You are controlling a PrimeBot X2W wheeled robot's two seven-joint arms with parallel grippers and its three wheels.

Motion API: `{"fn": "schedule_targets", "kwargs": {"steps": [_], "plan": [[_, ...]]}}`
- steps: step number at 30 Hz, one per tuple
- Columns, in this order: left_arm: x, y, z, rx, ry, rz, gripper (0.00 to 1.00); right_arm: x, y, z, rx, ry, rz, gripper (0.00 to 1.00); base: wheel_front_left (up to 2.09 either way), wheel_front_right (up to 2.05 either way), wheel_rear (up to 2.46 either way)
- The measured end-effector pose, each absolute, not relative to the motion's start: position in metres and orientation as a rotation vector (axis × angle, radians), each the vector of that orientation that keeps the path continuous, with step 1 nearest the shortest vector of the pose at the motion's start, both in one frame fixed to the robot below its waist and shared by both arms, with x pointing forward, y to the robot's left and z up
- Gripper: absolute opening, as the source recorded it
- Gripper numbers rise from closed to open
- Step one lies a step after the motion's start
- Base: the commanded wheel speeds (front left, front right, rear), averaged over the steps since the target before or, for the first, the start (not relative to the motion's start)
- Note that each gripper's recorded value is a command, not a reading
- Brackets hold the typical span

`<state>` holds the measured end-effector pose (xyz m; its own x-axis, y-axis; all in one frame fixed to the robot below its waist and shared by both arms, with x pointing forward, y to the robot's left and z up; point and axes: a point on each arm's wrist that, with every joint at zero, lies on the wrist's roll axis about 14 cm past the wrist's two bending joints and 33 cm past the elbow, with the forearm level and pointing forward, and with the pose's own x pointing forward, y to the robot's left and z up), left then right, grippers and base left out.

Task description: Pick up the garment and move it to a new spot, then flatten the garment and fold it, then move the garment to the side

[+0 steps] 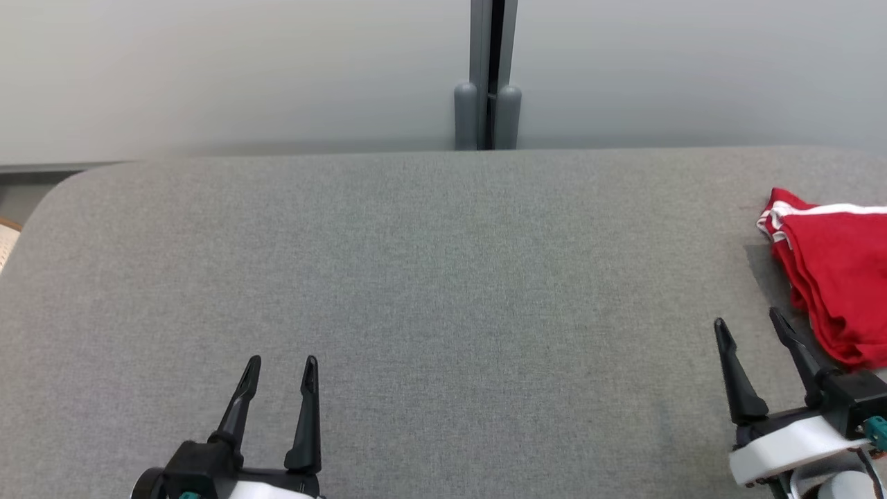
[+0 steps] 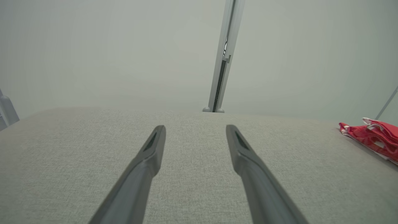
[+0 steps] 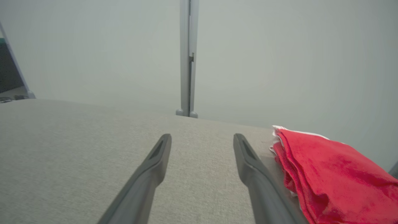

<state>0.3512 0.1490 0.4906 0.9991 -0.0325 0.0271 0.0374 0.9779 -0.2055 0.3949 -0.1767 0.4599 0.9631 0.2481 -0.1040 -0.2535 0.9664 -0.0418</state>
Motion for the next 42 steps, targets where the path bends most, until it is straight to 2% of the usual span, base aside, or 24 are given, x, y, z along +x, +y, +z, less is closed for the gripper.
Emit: {"fn": "schedule_targets", "kwargs": {"steps": [4,11,17,29,30,34,42], "plan": [[0.334,0.158,0.504,-0.179,-0.069,-0.009,1.00,0.385,-0.145,0.521,-0.010,-0.109,0.277,1.00,0.00,0.00,0.00],[0.315,0.168,0.534,-0.120,-0.175,0.015,1.00,0.345,-0.133,0.568,0.025,-0.273,0.255,1.00,0.00,0.00,0.00],[0.296,0.173,0.541,-0.104,-0.203,0.022,1.00,0.317,-0.138,0.542,0.030,-0.195,0.227,1.00,0.00,0.00,0.00],[0.294,0.169,0.529,-0.077,-0.167,0.004,1.00,0.315,-0.144,0.522,0.063,-0.134,0.195,1.00,0.00,0.00,0.00],[0.294,0.169,0.527,-0.079,-0.159,0.004,0.00,0.314,-0.144,0.519,0.065,-0.124,0.194,0.00,0.00,0.00,0.00],[0.289,0.167,0.511,-0.089,-0.107,0.006,0.00,0.311,-0.141,0.505,0.078,-0.081,0.192,0.00,0.00,0.00,0.00],[0.293,0.174,0.501,-0.243,-0.060,0.034,0.00,0.315,-0.149,0.498,0.235,-0.041,0.151,0.00,0.00,0.00,0.00]]}}
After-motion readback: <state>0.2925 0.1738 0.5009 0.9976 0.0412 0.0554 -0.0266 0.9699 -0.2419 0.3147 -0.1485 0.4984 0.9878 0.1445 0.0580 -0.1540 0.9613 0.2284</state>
